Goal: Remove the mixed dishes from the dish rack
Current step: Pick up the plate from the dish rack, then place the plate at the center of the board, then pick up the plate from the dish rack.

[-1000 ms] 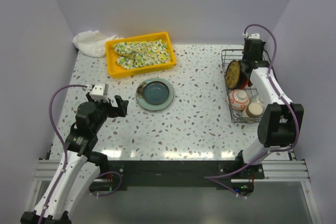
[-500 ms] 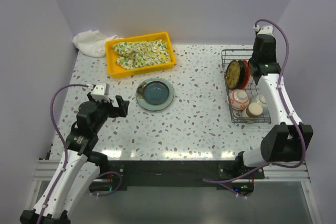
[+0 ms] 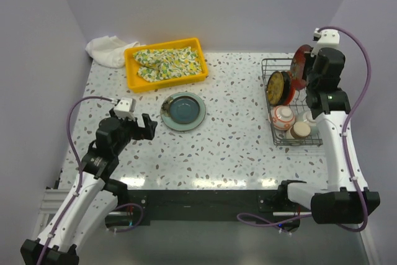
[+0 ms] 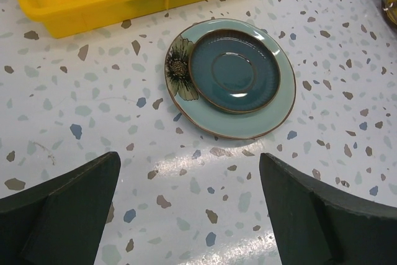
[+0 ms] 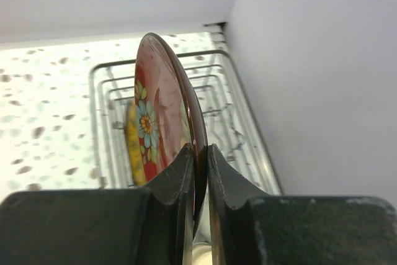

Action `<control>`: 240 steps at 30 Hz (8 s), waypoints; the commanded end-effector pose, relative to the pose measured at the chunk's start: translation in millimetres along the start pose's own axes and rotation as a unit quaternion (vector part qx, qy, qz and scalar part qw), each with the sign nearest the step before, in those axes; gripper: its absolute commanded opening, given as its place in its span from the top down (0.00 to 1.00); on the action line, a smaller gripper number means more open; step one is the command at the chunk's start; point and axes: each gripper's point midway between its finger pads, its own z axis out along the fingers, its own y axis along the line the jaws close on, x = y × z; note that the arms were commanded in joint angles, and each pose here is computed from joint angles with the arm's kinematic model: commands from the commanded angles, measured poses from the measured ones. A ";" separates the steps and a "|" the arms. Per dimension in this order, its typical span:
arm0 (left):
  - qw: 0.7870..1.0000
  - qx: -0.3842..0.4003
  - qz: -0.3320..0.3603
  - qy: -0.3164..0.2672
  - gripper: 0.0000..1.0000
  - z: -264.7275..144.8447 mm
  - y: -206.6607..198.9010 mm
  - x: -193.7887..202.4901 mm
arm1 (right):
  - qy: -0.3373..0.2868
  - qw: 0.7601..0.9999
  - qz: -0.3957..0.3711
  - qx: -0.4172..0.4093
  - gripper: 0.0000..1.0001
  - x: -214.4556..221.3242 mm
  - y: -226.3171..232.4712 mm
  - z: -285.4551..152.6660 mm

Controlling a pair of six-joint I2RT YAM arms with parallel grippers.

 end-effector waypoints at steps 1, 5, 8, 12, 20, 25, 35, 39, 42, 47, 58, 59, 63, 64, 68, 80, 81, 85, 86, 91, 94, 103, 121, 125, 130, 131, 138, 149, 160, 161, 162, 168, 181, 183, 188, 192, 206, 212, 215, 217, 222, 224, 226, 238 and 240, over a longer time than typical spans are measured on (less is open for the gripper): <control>0.999 0.026 -0.010 -0.033 0.01 5.4 -13.7 -23.4 | -0.060 0.985 0.108 -0.121 1.00 -26.4 43.7 -16.8; 0.998 0.052 -0.033 -0.034 0.01 13.4 -26.2 -32.6 | -0.044 0.952 0.184 -0.239 1.00 -18.3 90.5 -30.7; 0.995 0.076 -0.052 -0.034 0.01 19.1 -37.3 -40.1 | -0.027 0.920 0.243 -0.306 1.00 -2.3 119.3 -38.5; 0.991 0.106 -0.075 -0.036 0.01 26.4 -51.3 -50.4 | 0.006 0.876 0.292 -0.384 1.00 24.1 161.3 -51.9; 0.980 0.167 -0.107 -0.009 0.01 52.2 -84.9 -55.2 | 0.079 0.803 0.340 -0.484 1.00 69.5 228.8 -85.6; 0.971 0.204 -0.125 0.003 0.01 63.3 -109.4 -60.7 | 0.092 0.772 0.357 -0.519 1.00 78.5 254.8 -102.3; 0.957 0.228 -0.173 0.041 0.04 80.4 -136.5 -45.7 | 0.131 0.731 0.365 -0.561 1.00 99.1 290.4 -133.2; 0.950 0.234 -0.198 0.056 0.12 83.0 -141.3 -32.3 | 0.136 0.725 0.361 -0.571 1.00 102.2 296.7 -139.7; 0.946 0.238 -0.206 0.072 0.20 84.6 -144.0 -21.8 | 0.135 0.724 0.364 -0.570 1.00 104.0 297.6 -139.9; 0.945 0.238 -0.212 0.079 0.41 84.7 -144.1 -12.6 | 0.141 0.715 0.374 -0.574 1.00 107.2 299.1 -144.1; 0.941 0.241 -0.217 0.098 0.79 83.6 -145.9 1.9 | 0.143 0.716 0.374 -0.572 1.00 113.6 297.2 -147.9; 0.940 0.243 -0.217 0.098 0.82 83.5 -146.2 1.6 | 0.143 0.718 0.374 -0.570 1.00 113.9 296.4 -147.2; 0.940 0.244 -0.218 0.101 1.00 83.2 -146.4 3.7 | 0.144 0.720 0.374 -0.567 0.97 115.9 295.4 -147.7; 0.939 0.244 -0.220 0.100 1.00 82.9 -146.6 3.2 | 0.142 0.722 0.373 -0.565 0.92 116.4 294.0 -147.2; 0.941 0.241 -0.222 0.086 1.00 82.7 -145.0 -3.8 | 0.144 0.743 0.360 -0.545 0.57 124.9 288.9 -143.5; 0.949 0.177 -0.256 0.042 1.00 97.5 -94.4 -27.5 | 0.153 0.841 0.278 -0.438 0.07 153.0 254.5 -120.1; 0.950 0.162 -0.265 0.039 1.00 101.8 -82.5 -28.6 | 0.148 0.845 0.275 -0.434 0.02 151.1 251.4 -120.0; 0.948 0.129 -0.288 0.041 1.00 114.9 -59.2 -29.9 | 0.148 0.857 0.254 -0.423 0.02 153.2 245.2 -118.8; 0.948 0.119 -0.291 0.048 1.00 117.7 -54.9 -27.9 | 0.156 0.859 0.251 -0.419 0.02 156.9 244.4 -119.0; 0.946 0.089 -0.304 0.065 1.00 141.4 -40.3 -24.4 | 0.166 0.864 0.237 -0.412 0.02 158.3 242.0 -118.2; 0.943 0.081 -0.312 0.087 1.00 153.2 -36.9 -16.8 | 0.167 0.868 0.228 -0.408 0.02 159.8 240.3 -117.1; 0.938 0.063 -0.320 0.121 1.00 178.3 -26.5 4.7 | 0.155 0.877 0.206 -0.405 0.02 160.0 234.1 -117.3; 0.940 0.034 -0.294 0.172 0.59 181.3 -15.9 30.1 | 0.155 0.884 0.191 -0.398 0.02 162.3 230.6 -115.6; 0.946 0.026 -0.270 0.176 0.51 177.1 -11.3 31.3 | 0.157 0.884 0.193 -0.397 0.02 162.5 231.4 -114.1; 0.952 0.018 -0.246 0.184 0.37 173.6 -7.7 30.6 | 0.158 0.890 0.176 -0.391 0.02 165.5 229.1 -112.1; 0.950 0.009 -0.240 0.198 0.35 170.5 -5.1 35.6 | 0.151 0.894 0.169 -0.386 0.02 162.5 226.9 -109.9; 0.954 0.010 -0.214 0.209 0.27 166.6 -4.5 32.6 | 0.131 0.931 0.121 -0.319 0.01 154.7 201.2 -92.0; 0.985 0.006 -0.099 0.144 0.11 107.8 -2.1 -3.2 | 0.094 0.988 0.042 -0.120 0.01 124.0 124.7 -37.0; 0.998 0.001 -0.050 0.047 0.00 31.2 -3.4 -28.5 | 0.116 0.986 0.117 0.019 0.03 117.1 44.3 32.8; 0.998 -0.003 -0.047 0.047 0.00 26.3 -1.3 -25.2 | 0.116 0.986 0.118 0.022 0.04 116.5 41.1 37.5; 0.999 -0.003 -0.042 0.027 0.00 16.9 -1.6 -32.4 | 0.113 0.986 0.115 0.030 0.05 115.9 37.6 45.1; 0.998 -0.054 -0.031 -0.026 0.00 -13.5 17.7 -34.7 | 0.102 0.989 0.095 0.040 0.14 112.5 17.7 76.2; 0.993 -0.083 -0.037 -0.076 0.00 -20.6 31.4 -30.2 | 0.138 0.987 0.082 -0.028 0.46 125.6 34.6 111.1; 0.993 -0.083 -0.036 -0.077 0.01 -20.6 31.6 -31.0 | 0.146 0.986 0.079 -0.029 0.48 131.0 34.8 115.2; 0.993 -0.084 -0.036 -0.072 0.01 -19.1 32.0 -28.9 | 0.163 0.984 0.064 -0.029 0.57 143.1 35.2 124.7; 0.993 -0.083 -0.036 -0.069 0.01 -17.8 32.2 -27.4 | 0.176 0.982 0.051 -0.043 0.62 152.0 41.1 131.7; 0.994 -0.082 -0.036 -0.069 0.01 -16.7 32.1 -27.3 | 0.197 0.980 0.028 -0.024 0.92 155.7 35.4 129.8; 0.993 -0.081 -0.037 -0.071 0.01 -17.0 32.1 -27.5 | 0.174 0.984 -0.008 0.021 0.99 135.7 25.3 117.6; 0.993 -0.081 -0.037 -0.074 0.01 -17.6 31.9 -28.1 | 0.166 0.985 -0.036 0.037 0.99 128.5 29.8 112.6; 0.993 -0.080 -0.037 -0.075 0.01 -18.1 31.7 -29.1 | 0.162 0.983 -0.057 0.061 1.00 124.1 27.7 109.2; 0.993 -0.081 -0.036 -0.075 0.01 -18.4 31.9 -28.6 | 0.151 0.981 -0.056 0.104 1.00 113.2 12.6 103.5; 0.993 -0.081 -0.036 -0.076 0.01 -18.7 31.7 -28.9 | 0.144 0.982 -0.061 0.107 1.00 106.9 17.1 98.1; 0.993 -0.079 -0.036 -0.076 0.01 -18.6 30.5 -28.7 | 0.136 0.983 -0.063 0.111 1.00 99.2 14.3 93.0; 0.993 -0.082 -0.037 -0.076 0.01 -17.8 31.2 -27.2 | 0.104 0.981 -0.080 0.141 1.00 63.9 -9.3 61.3; 0.993 -0.081 -0.036 -0.075 0.01 -17.0 31.0 -26.2 | 0.094 0.982 -0.077 0.144 1.00 55.7 -14.0 54.1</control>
